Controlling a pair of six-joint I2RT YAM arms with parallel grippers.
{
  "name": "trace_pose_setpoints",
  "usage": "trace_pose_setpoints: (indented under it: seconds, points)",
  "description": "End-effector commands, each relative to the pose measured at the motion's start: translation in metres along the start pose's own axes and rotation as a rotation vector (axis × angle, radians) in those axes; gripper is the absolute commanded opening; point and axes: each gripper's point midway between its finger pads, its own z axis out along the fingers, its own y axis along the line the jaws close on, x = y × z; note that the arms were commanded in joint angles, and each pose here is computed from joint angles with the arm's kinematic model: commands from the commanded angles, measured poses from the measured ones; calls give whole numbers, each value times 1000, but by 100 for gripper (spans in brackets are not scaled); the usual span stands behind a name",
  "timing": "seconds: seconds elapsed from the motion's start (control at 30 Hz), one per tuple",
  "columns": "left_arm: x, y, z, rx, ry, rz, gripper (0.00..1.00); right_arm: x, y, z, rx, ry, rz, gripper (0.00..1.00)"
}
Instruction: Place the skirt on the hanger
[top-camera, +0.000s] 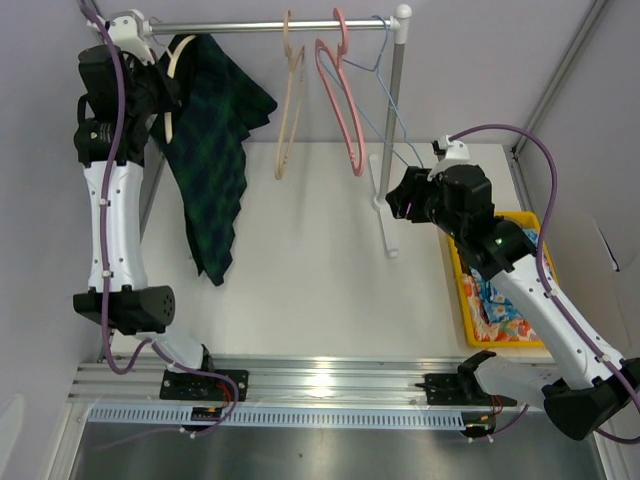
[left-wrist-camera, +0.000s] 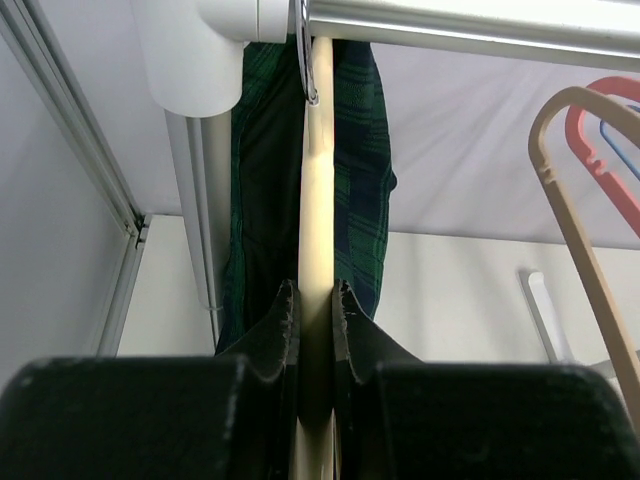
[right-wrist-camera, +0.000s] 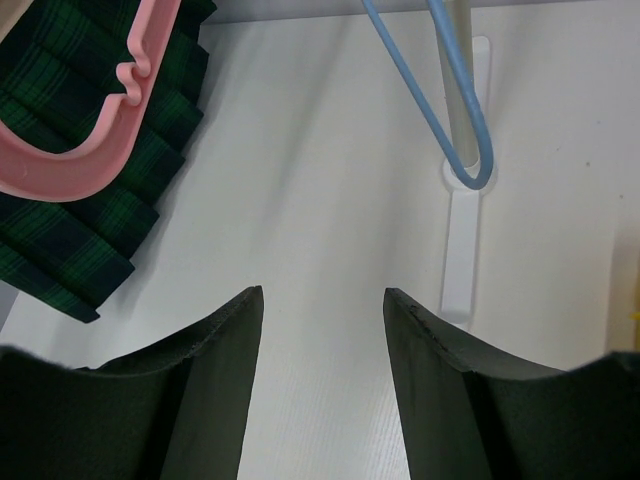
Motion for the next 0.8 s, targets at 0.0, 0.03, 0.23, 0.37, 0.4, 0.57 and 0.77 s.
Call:
trace_pose_setpoints:
  seconds: [0.0,0.03,0.23,0.37,0.4,0.57,0.77]
  points:
    - [-52,-10,-27,41,-183,-15,16,-19,6,-3,-26,-54,1,57]
    - [-54,-11,-31,44,-191,-14,23,-20,6,-4,-25,-56,3,57]
    - [-59,-13,-51,40,-206,-16,47,-17,4,-6,-18,-44,6,58]
    - [-60,-13,-65,34,-215,-17,52,-16,3,-8,-13,-38,9,58]
    - [-63,-13,-71,28,-225,-17,54,-15,1,-9,-9,-35,12,58]
    - [-68,-14,-94,16,-236,-35,55,-15,-5,-14,1,-28,29,58]
    - [-61,-52,-132,148,-244,-54,55,-14,-24,-28,31,-28,70,61]
